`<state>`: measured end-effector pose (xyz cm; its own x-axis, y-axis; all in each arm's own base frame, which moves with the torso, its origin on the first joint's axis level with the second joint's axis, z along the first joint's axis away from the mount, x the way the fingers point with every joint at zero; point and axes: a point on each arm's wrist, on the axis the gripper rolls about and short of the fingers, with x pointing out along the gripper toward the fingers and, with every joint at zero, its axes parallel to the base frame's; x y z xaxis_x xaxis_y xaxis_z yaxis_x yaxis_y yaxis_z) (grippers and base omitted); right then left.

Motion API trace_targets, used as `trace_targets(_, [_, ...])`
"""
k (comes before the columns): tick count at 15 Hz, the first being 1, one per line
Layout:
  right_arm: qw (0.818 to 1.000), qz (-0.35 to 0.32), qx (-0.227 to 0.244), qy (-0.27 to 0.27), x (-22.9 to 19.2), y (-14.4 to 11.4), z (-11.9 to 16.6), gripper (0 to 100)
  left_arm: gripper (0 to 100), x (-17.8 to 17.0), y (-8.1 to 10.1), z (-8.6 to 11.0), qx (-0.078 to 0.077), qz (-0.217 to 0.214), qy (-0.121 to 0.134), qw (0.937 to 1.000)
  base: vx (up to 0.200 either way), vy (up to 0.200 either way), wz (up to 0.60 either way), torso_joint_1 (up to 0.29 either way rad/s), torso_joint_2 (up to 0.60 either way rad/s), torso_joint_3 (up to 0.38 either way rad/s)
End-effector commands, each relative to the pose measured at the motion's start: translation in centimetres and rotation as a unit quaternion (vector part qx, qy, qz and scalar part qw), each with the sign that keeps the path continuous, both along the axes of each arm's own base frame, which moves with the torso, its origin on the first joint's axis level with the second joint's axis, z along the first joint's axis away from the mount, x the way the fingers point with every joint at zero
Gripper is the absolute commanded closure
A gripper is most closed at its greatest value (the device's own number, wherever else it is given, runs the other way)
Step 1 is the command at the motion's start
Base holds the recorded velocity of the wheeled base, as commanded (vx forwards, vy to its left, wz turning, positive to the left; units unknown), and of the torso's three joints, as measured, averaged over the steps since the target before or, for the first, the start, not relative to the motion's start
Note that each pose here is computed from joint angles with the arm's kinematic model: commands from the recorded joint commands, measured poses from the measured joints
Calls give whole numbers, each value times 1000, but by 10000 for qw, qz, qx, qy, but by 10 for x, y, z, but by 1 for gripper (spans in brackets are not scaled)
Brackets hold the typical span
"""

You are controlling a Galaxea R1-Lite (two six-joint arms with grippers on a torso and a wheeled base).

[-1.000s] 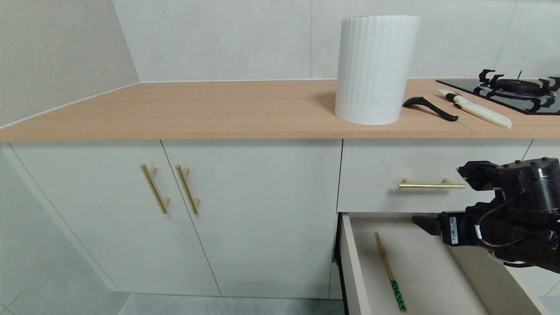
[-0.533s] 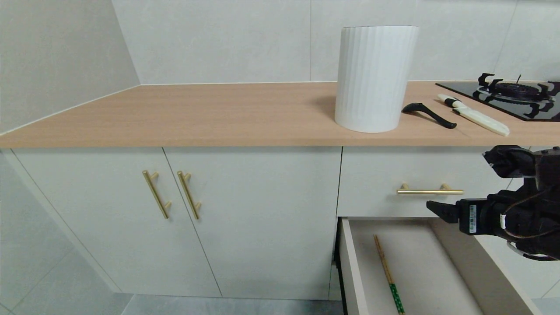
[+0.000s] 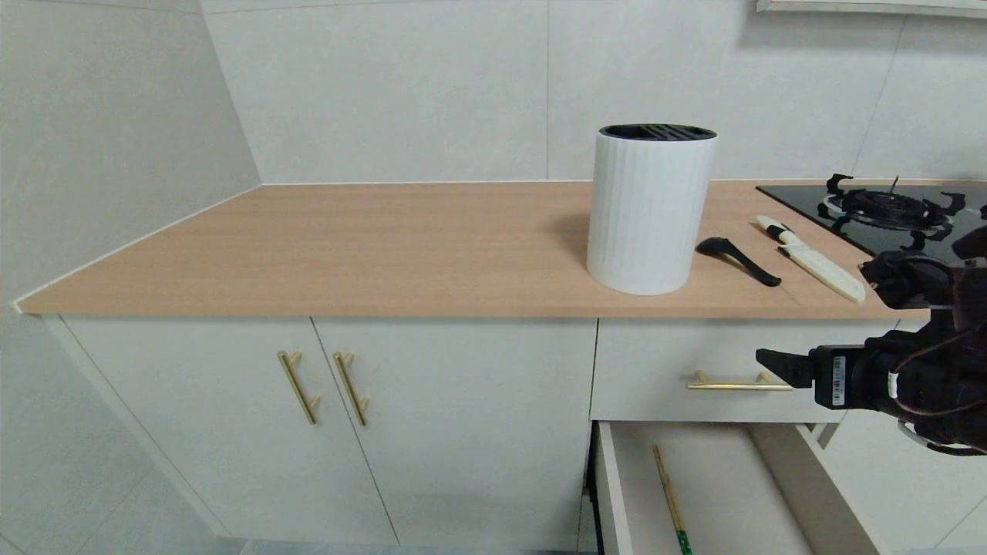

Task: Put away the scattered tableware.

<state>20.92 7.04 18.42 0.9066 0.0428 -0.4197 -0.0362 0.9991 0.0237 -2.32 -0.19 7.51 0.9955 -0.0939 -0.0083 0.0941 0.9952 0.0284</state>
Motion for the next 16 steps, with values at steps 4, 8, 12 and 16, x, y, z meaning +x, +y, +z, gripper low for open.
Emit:
trace_targets(4, [10000,5,-4,-2,0,0,0,0,0,0,0,0,0,2,5,10000,0,0,0,189,-477,-283])
trace_targets(8, [9998,84,-164,-38,0,0,1,0,0,0,0,0,0,2,12,10000,0,0,0,167,-376,-215])
trace_targets(12, [9983,338,-477,54,24,1,-1,0,0,0,0,0,0,2,5,10000,0,0,0,18,-44,-23])
trace_targets(16, [9986,285,-360,-244,67,-12,20,0,0,0,0,0,0,2,5,10000,0,0,0,0,0,0])
